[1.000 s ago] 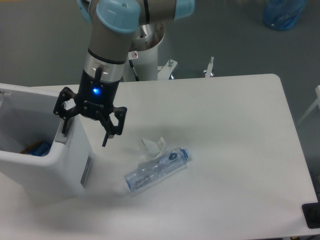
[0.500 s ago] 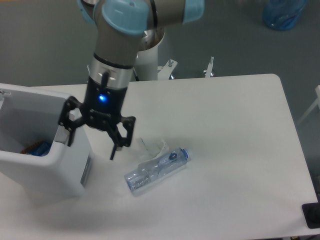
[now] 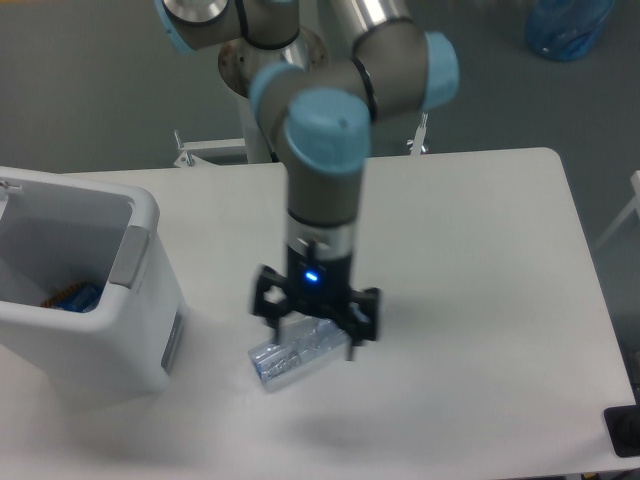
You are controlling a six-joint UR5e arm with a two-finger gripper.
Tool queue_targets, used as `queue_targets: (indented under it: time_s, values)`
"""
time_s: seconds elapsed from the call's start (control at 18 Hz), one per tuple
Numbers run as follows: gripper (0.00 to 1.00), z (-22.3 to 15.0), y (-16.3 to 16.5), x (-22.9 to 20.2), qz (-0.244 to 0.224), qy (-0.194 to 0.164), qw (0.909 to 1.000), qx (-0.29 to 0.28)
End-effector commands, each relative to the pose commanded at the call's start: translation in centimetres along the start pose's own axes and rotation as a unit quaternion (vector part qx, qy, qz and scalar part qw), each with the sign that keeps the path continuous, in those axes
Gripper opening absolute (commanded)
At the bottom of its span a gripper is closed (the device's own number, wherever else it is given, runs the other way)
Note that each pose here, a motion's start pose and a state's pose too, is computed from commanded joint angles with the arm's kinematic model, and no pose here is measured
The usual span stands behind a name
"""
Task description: Open the trash can
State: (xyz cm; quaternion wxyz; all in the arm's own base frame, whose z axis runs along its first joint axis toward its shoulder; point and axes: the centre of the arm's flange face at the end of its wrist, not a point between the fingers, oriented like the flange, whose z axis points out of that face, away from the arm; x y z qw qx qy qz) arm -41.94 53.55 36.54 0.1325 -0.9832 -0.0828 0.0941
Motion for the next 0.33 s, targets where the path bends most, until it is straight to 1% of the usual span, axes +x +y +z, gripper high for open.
queue_targets:
  time_s: [0.11,0.17,0.22,0.33]
  values:
    - [1.0,1.7,0.5,-0.2,0.067,0.005,0.9977,-0.014]
    - [1.0,2.0,0.8,-0.3,0.088,-0.001,0.9958,-0.026]
    - [1.0,2.3,1.1,-0.4,0.1,-0.009,0.9942,-0.039]
    - [1.0,3.1,2.0,-0.3,0.104,-0.021,0.9922,-0.066]
